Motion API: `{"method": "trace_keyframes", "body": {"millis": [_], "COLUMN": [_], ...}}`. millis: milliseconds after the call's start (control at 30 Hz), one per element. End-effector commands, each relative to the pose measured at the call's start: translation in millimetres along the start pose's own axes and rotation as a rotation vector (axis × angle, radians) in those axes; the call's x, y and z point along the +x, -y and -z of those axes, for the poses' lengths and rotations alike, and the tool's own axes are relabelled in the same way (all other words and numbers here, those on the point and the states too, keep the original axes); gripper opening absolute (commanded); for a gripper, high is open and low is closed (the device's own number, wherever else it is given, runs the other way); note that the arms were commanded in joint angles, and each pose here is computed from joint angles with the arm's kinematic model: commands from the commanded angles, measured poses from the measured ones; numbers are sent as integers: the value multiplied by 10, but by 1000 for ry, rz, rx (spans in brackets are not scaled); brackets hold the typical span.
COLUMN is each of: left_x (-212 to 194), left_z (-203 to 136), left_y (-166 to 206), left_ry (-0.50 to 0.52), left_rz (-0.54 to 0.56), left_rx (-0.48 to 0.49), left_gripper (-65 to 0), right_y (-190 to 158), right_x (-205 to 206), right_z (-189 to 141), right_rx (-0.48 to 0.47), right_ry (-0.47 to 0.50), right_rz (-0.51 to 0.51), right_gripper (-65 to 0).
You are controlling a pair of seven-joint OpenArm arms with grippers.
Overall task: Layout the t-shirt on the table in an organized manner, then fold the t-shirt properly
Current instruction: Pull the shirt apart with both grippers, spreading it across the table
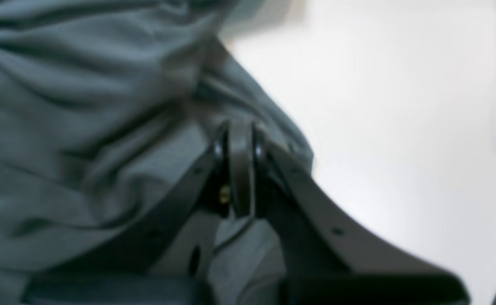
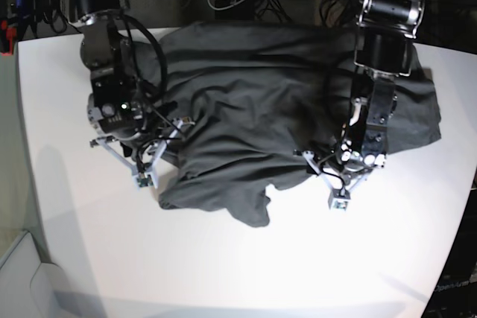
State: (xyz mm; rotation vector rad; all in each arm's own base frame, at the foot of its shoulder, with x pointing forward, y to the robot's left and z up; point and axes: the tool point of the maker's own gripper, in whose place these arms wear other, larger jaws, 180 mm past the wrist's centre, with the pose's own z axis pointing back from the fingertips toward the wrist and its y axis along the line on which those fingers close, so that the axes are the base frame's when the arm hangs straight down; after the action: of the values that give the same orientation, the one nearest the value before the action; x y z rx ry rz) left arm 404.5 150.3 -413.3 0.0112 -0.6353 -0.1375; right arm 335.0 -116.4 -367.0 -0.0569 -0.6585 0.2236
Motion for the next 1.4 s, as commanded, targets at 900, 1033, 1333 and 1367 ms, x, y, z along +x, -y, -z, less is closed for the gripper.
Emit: {"method": "trace_keyframes", "body": {"millis": [900,1033,1333,1367], "left_x": [-223,-214,-213,-213], "left_z": [138,137,138,138], "left_y": [-378,-379,-369,-369], "left_ry": [-30,-29,-28,-28], "left_rz": [-8,-8,-7,-7], "left_rx": [62,62,60,60], "left_gripper": [-342,-342,-342,-342], "right_y": [947,1285,1226,1141], "right_x": [-417,-306,402,450], "right_z": [680,515,4,-3], "right_rx": [-93,-158,-175,-160], "right_ry": [-151,-85,113,125], "right_rz": [43,92,111,106], "right_gripper": [-650,-650,-650,-650]}}
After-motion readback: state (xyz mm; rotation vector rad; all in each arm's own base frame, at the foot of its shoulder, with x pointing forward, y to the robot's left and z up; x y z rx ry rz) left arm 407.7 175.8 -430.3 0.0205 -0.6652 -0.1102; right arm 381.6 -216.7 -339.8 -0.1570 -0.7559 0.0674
